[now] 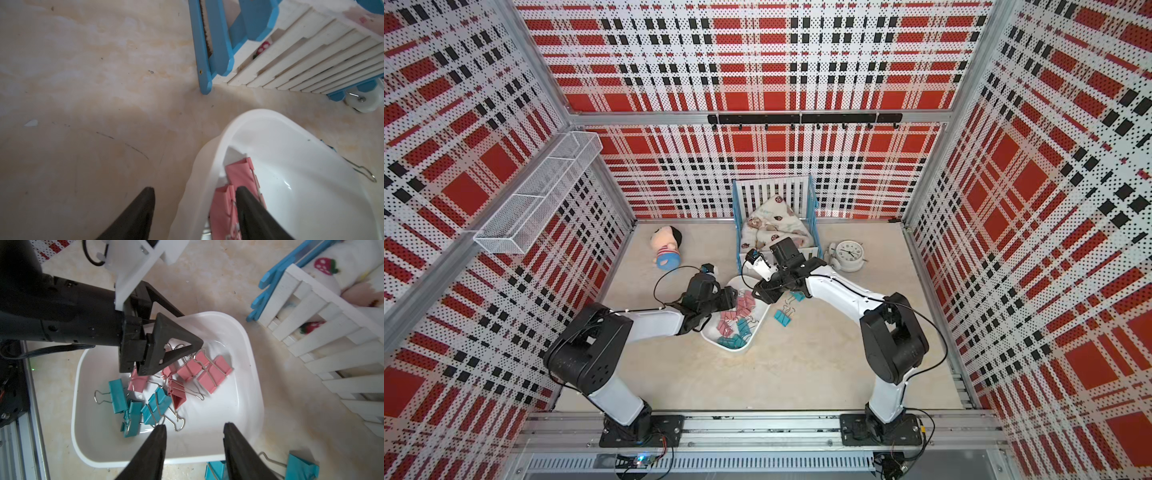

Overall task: Take out the binder clips from the storage box
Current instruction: Pick up the binder clip from the storage box.

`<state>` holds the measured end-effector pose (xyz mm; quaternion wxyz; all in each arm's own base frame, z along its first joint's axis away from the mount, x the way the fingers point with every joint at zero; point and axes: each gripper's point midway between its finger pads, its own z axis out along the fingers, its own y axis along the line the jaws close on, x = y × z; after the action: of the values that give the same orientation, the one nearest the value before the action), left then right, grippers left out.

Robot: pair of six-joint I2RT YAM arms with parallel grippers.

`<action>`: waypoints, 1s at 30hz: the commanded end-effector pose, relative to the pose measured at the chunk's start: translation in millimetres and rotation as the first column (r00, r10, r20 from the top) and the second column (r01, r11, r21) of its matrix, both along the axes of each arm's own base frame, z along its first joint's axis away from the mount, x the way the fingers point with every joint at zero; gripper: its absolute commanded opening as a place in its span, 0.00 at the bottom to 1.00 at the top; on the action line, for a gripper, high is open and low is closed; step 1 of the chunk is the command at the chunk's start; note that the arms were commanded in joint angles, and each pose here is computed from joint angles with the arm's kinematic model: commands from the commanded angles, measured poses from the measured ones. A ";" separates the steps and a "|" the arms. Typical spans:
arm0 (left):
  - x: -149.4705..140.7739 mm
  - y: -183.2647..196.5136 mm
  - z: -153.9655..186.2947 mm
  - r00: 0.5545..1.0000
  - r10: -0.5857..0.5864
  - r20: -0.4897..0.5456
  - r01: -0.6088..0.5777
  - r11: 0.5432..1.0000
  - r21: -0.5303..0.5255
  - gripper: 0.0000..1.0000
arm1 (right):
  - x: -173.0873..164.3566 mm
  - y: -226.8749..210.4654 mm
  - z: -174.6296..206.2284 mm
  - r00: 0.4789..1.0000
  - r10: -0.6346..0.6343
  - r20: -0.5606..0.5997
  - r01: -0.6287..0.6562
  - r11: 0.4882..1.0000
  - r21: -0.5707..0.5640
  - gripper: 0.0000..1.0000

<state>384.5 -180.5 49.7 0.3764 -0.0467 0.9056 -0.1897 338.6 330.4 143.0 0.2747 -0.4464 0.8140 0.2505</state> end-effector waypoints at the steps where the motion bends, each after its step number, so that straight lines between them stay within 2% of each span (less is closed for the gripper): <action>1: -1.2 2.7 0.9 1.000 -0.003 -0.003 0.003 1.000 0.004 0.68 | -15.3 12.0 -12.0 0.996 0.069 -0.063 -0.069 0.998 0.001 0.49; 12: -1.0 5.9 -1.0 1.000 0.007 -0.009 -0.007 1.000 0.008 0.68 | -37.5 25.0 -53.4 0.976 0.123 -0.180 -0.134 0.990 -0.048 0.45; 26: -1.9 6.4 -3.1 1.000 0.009 -0.013 -0.009 1.000 0.008 0.68 | -42.4 24.5 -72.6 0.966 0.130 -0.224 -0.150 0.986 -0.076 0.39; 30: -2.9 7.1 -3.3 1.000 0.011 -0.013 -0.011 1.000 0.005 0.68 | -43.2 25.3 -74.3 0.964 0.135 -0.230 -0.155 0.985 -0.074 0.34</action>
<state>385.3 -178.0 49.3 0.3760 -0.0499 0.9060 -0.1880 299.3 351.1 72.1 0.1514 -0.4785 0.8194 0.2769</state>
